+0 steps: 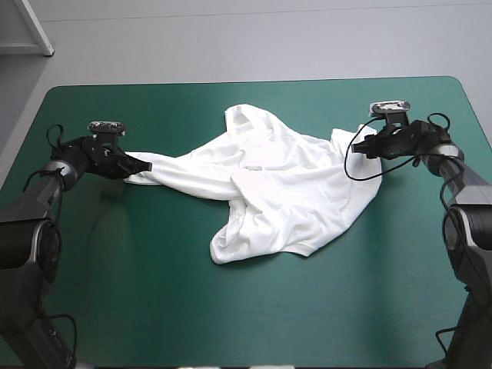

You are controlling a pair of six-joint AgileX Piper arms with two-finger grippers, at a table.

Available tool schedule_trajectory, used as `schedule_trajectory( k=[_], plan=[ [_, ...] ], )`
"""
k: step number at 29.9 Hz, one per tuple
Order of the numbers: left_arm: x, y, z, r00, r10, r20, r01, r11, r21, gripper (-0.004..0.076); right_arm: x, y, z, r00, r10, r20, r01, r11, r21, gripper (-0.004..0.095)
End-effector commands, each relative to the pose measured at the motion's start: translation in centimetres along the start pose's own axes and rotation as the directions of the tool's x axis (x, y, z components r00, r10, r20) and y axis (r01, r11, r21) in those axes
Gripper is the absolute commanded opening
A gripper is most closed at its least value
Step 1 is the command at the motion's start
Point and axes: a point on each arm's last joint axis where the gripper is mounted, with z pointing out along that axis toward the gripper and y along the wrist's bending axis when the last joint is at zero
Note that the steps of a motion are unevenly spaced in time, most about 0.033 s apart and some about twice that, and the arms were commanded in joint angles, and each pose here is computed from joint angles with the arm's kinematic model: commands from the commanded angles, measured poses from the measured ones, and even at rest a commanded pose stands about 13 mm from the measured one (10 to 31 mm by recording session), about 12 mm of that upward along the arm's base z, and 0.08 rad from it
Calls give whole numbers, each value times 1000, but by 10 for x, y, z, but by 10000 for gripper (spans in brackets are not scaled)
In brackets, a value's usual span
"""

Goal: Fold the cloth

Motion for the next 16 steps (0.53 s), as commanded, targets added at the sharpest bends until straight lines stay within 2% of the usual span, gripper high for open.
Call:
schedule_trajectory(
  k=[1, 3, 11, 16],
  plan=[
    [5, -7, -3, 998, 0, -60, 2, 999, 35, 21, -22, 6, -17, 995, -26, 101, 25, 1000, 12, 446],
    [5, -7, -2, 998, 0, -58, 2, 999, 35, 21, -20, 10, -14, 996, -30, 80, 30, 1000, 0, 390],
    [5, -7, -2, 998, -2, -57, 4, 999, 36, 21, -17, 9, -11, 995, -75, 65, 74, 997, 14, -17],
    [2, -6, -7, 999, 4, -33, -3, 1000, 26, 21, -30, 11, -25, 992, -81, 92, 81, 997, 8, -13]
  ],
)
